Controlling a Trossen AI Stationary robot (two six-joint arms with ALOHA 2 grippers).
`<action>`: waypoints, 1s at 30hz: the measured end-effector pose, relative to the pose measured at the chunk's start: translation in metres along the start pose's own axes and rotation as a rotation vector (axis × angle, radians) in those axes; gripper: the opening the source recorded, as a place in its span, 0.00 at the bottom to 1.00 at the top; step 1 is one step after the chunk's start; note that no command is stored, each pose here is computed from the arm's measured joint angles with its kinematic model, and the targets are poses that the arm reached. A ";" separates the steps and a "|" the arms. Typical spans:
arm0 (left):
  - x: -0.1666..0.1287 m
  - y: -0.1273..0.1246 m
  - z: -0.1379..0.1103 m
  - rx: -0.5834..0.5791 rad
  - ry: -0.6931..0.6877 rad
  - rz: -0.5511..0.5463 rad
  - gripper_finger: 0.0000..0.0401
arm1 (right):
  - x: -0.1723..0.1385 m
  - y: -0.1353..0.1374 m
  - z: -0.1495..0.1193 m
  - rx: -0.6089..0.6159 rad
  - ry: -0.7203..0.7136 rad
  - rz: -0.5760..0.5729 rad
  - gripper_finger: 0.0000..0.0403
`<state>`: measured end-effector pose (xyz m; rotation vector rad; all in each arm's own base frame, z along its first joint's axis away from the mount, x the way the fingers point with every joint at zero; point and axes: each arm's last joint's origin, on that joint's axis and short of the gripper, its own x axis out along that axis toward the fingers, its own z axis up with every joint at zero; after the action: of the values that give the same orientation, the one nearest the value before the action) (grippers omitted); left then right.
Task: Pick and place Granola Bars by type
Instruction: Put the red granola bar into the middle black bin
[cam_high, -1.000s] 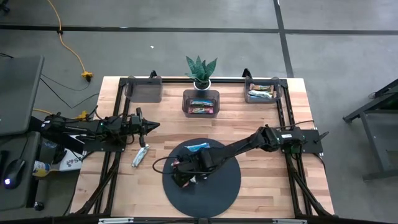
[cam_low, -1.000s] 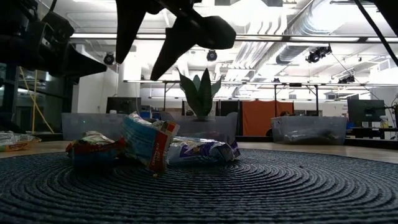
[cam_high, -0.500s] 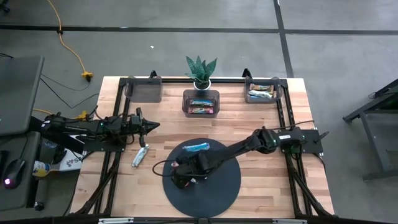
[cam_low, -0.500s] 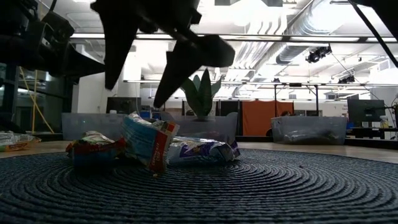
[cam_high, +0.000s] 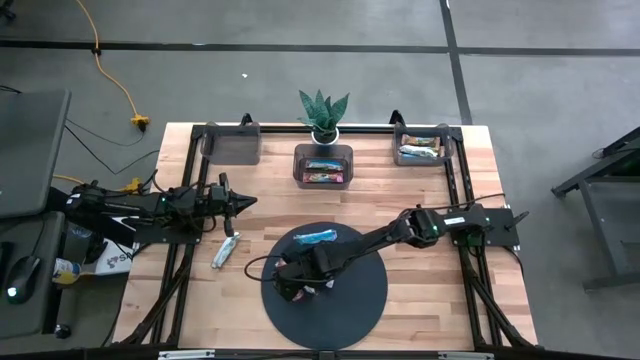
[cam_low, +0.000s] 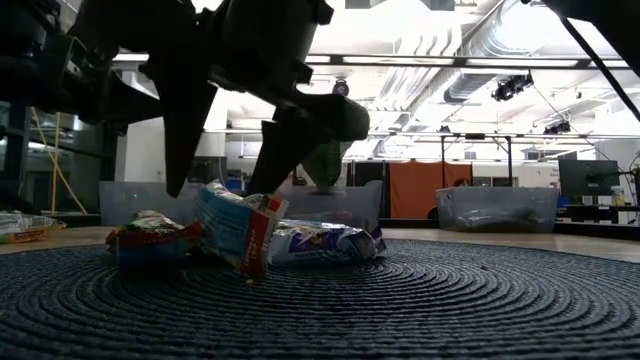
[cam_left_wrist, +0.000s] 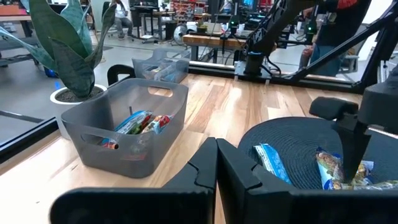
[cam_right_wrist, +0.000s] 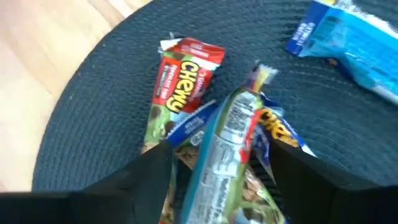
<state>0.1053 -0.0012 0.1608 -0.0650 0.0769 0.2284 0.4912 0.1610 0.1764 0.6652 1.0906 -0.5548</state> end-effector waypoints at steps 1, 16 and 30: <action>0.000 0.000 0.000 0.000 0.000 0.000 0.00 | 0.001 0.000 0.000 0.002 0.002 0.005 0.62; 0.000 0.000 0.000 0.000 0.000 0.000 0.00 | 0.011 0.001 -0.002 0.019 0.024 0.010 0.49; 0.000 0.000 0.000 0.000 0.001 0.000 0.00 | 0.011 0.001 -0.002 -0.006 0.044 0.023 0.21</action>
<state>0.1053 -0.0012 0.1607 -0.0648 0.0776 0.2280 0.4949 0.1624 0.1656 0.6867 1.1242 -0.5184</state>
